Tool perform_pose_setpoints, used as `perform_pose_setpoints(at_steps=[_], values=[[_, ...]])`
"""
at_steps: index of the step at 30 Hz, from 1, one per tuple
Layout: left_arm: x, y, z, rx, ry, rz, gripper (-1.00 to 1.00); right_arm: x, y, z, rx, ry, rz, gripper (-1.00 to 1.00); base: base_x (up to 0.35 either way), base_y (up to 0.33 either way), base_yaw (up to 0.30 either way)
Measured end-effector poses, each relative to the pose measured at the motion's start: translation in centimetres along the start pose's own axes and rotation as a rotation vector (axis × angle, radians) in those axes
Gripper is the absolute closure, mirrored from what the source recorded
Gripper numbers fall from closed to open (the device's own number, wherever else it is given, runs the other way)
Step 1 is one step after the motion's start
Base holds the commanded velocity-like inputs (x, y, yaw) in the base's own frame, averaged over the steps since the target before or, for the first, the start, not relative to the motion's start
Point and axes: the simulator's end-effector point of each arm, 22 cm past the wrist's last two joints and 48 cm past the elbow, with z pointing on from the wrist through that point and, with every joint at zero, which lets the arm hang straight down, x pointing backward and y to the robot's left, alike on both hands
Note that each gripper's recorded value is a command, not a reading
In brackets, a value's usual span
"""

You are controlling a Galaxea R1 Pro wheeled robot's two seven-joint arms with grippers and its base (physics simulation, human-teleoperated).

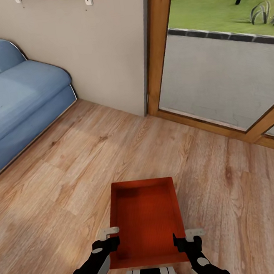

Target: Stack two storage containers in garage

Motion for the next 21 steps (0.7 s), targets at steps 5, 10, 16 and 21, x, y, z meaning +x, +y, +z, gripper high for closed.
perform_pose_setpoints(at_steps=[5, 10, 16, 21], values=[[-0.1, 0.0, 0.0, 0.0, -0.001, -0.001, -1.0, 0.0, 0.0, 0.0, -0.002, -0.002, -0.006, -1.0, 0.0, 0.0, 0.0], [-0.1, 0.0, 0.0, 0.0, -0.001, 0.0, -1.0, -0.9, 0.4, -0.1, -0.018, -0.045, -0.037, -1.0, 0.0, 0.0, 0.0], [-0.1, 0.0, 0.0, 0.0, -0.002, 0.0, -1.0, -0.6, 0.3, -0.3, -0.023, -0.058, -0.063, -1.0, 0.0, 0.0, 0.0], [-0.1, 0.0, 0.0, 0.0, -0.002, 0.0, -1.0, -0.5, 0.2, -0.3, -0.021, -0.057, -0.062, -1.0, 0.0, 0.0, 0.0]])
